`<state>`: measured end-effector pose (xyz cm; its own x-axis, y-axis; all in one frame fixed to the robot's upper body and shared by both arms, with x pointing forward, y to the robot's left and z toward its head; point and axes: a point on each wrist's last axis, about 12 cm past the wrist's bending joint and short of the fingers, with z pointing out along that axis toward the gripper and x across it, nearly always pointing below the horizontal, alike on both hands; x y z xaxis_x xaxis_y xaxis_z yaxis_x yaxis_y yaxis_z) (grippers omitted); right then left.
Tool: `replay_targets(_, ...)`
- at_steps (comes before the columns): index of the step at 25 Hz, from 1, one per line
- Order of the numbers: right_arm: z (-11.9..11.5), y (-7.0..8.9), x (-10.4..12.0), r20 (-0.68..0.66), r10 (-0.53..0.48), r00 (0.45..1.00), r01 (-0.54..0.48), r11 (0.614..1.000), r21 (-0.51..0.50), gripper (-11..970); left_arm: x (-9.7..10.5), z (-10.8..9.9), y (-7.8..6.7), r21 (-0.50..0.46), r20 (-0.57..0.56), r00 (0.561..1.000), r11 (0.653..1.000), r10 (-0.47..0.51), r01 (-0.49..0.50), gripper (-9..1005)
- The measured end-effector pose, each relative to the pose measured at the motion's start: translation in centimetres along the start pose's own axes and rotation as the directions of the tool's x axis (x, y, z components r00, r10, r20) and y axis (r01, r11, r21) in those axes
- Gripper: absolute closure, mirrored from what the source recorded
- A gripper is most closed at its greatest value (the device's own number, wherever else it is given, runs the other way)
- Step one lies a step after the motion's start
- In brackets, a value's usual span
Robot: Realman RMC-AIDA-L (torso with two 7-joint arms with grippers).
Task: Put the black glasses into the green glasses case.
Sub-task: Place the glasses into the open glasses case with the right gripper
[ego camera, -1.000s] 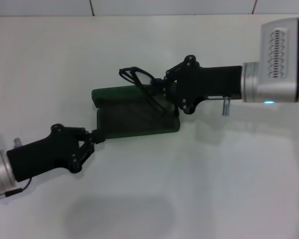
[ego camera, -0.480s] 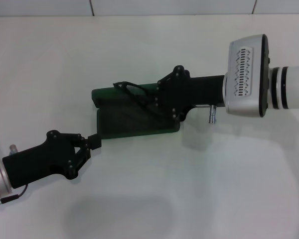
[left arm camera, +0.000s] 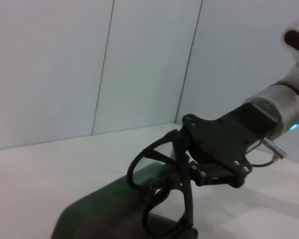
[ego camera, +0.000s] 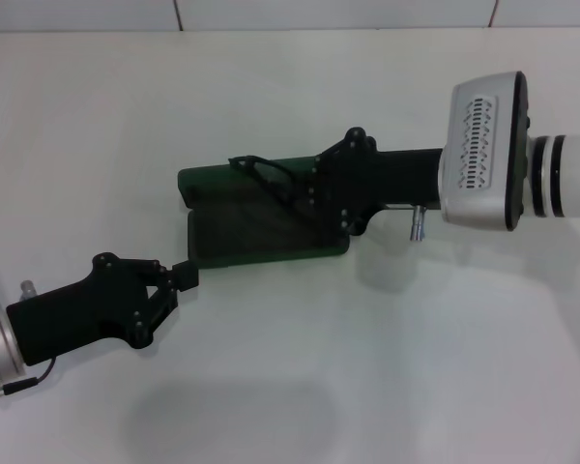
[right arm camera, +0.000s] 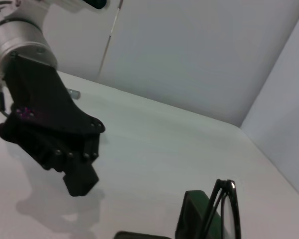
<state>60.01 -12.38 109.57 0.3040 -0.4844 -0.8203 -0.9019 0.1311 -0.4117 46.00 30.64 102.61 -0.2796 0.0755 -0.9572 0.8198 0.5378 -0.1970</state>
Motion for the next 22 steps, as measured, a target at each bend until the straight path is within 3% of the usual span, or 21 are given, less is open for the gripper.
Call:
replay_targets(18, -0.24, -0.01, 0.02, 0.007, 0.023, 1.0, -0.023, 0.999, 0.03, 863, -0.26, 0.27, 0.14, 0.007, 0.003, 1.0, 1.0, 0.005, -0.005, 966)
replay_targets(22, -0.41, 0.13, -0.05, 0.019, 0.024, 1.0, -0.025, 0.999, 0.038, 766, -0.35, 0.39, 0.19, 0.009, 0.004, 1.0, 1.0, 0.007, -0.007, 966)
